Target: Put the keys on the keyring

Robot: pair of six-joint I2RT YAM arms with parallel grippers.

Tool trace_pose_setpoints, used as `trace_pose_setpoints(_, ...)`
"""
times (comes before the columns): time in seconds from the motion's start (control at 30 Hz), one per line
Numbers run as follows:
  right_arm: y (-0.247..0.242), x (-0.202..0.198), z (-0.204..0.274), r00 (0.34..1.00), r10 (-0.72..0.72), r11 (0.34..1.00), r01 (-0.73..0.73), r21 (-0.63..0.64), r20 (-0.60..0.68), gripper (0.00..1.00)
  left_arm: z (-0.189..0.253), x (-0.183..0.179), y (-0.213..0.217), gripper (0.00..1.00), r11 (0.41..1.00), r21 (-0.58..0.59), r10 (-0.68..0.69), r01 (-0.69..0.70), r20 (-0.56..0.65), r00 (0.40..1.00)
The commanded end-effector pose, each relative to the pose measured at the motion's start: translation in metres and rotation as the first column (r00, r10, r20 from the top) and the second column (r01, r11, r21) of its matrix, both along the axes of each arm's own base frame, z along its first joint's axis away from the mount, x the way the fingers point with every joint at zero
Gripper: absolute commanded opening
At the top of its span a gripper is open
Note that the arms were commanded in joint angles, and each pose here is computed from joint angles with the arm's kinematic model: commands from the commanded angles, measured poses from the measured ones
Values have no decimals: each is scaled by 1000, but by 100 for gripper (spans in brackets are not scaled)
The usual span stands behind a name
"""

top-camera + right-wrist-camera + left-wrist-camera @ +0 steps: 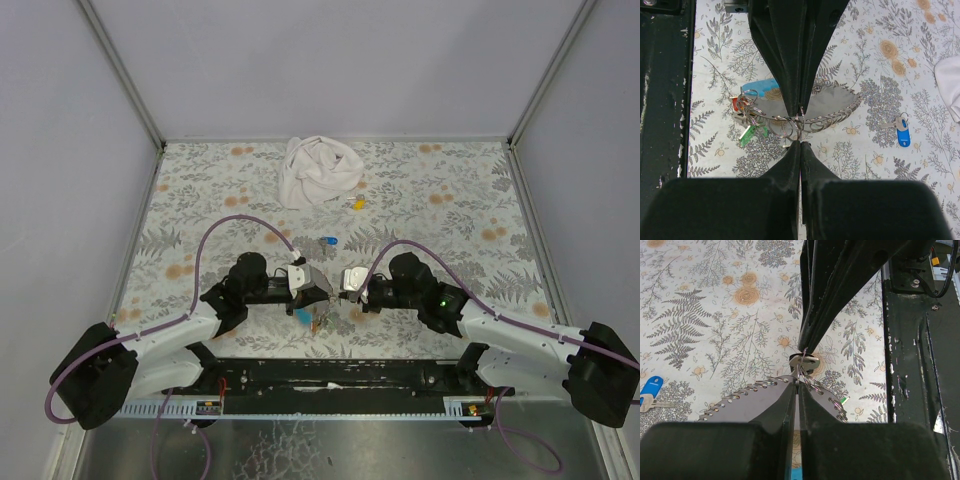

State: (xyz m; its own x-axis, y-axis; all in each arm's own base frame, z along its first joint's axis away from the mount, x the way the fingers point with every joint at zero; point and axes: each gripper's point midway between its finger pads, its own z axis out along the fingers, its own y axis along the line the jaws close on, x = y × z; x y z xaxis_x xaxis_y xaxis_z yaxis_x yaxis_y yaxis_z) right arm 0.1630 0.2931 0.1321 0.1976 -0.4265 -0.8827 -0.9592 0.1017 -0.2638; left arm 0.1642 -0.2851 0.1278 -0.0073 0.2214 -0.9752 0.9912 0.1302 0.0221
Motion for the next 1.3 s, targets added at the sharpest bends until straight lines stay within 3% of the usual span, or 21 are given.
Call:
trace_pose_setpoints(0.0,8,0,17,999,13,998,-15,56,32,0,22,4,-6,0,997,-72,-2,8,74,997)
trace_pose_setpoints(1.27,12,0,16,1000,25,998,-25,63,14,0,24,-6,-13,0,993,-92,-66,71,63,996)
